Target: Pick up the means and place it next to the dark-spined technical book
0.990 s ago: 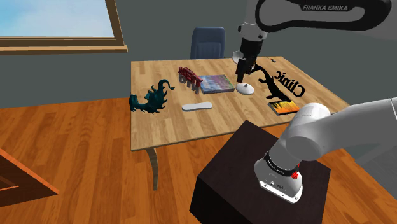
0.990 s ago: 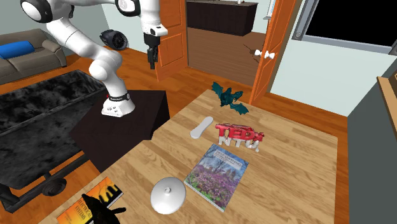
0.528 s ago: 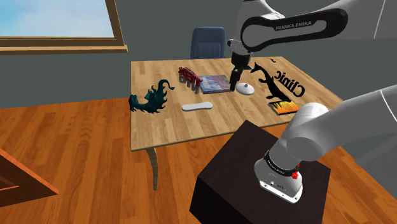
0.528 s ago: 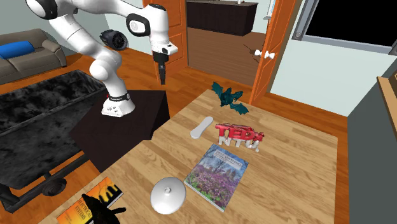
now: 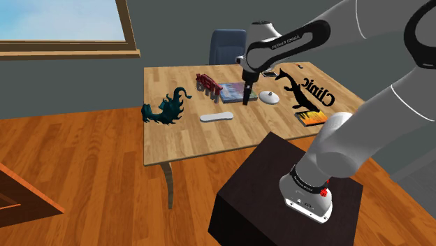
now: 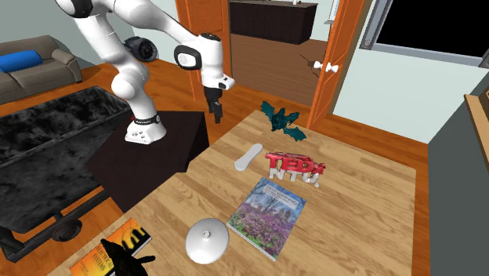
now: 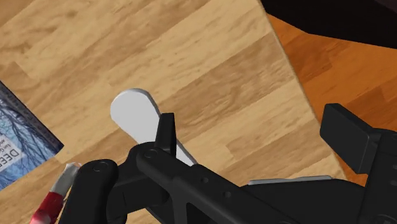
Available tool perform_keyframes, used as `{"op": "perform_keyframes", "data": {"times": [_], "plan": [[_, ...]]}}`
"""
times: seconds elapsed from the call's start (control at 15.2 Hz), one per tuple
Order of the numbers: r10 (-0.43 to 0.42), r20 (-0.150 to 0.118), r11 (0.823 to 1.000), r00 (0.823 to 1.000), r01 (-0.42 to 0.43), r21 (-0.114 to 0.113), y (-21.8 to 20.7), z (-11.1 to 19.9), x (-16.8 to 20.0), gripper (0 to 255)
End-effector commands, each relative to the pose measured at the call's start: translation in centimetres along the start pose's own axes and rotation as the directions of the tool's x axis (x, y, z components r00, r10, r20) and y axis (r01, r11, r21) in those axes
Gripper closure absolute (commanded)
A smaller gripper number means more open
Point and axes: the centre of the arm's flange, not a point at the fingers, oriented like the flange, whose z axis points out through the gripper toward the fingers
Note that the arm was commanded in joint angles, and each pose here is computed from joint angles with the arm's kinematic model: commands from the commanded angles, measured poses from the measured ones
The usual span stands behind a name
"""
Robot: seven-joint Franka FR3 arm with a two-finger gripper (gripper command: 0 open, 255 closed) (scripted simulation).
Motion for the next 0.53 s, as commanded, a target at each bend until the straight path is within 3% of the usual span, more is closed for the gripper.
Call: {"op": "perform_keyframes", "data": {"times": [0.0,0.46], "plan": [[-0.053,-0.006,0.999,0.999,0.053,-0.007,1.1,2.2,1.5,0],[-0.227,-0.023,0.974,0.974,0.227,-0.023,4.5,9.0,6.3,0]]}}
